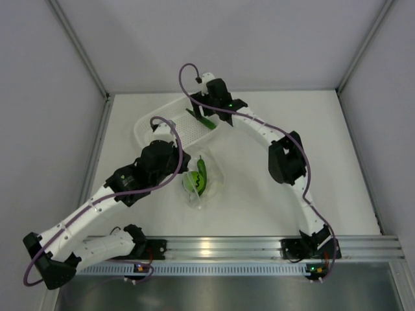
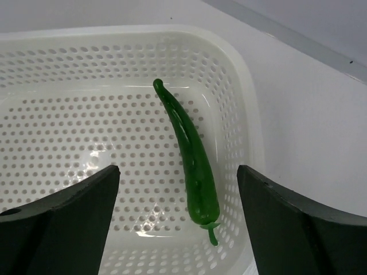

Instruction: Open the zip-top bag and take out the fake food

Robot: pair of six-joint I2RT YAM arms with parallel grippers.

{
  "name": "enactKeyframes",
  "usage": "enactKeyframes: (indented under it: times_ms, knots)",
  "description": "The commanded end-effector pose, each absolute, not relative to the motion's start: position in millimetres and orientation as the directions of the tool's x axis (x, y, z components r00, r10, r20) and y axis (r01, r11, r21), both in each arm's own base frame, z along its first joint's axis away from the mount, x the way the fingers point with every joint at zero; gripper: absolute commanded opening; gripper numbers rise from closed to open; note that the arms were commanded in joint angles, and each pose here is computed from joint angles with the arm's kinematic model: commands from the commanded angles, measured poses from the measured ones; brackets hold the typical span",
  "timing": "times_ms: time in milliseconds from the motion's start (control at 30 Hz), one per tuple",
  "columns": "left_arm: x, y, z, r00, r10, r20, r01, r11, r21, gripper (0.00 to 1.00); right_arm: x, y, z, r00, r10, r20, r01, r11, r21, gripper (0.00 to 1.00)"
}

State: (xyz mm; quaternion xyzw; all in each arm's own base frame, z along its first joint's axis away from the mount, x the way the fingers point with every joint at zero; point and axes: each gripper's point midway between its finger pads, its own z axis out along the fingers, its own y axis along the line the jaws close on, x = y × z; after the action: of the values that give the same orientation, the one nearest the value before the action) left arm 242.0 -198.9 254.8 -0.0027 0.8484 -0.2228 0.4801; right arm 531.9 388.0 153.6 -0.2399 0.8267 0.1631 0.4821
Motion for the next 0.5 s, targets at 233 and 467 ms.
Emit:
enactKeyframes:
  times_ms: [233,467]
  knots:
    - [258.7,-197.9,293.5,-0.457,-0.388,-0.8,0.124,0.863,-0.49,0.0,452.1,330.5,364.5,-0.349,0.362,-0.864,-0.695,0.519,0.498,0.99]
    - [273.5,-208.8,296.3,-0.441,-0.472,-0.763,0.07,0.83,-0.554,0.0,403.5,293.1,369.1,-0.479,0.337,-0.811,-0.664,0.466,0.586,0.94]
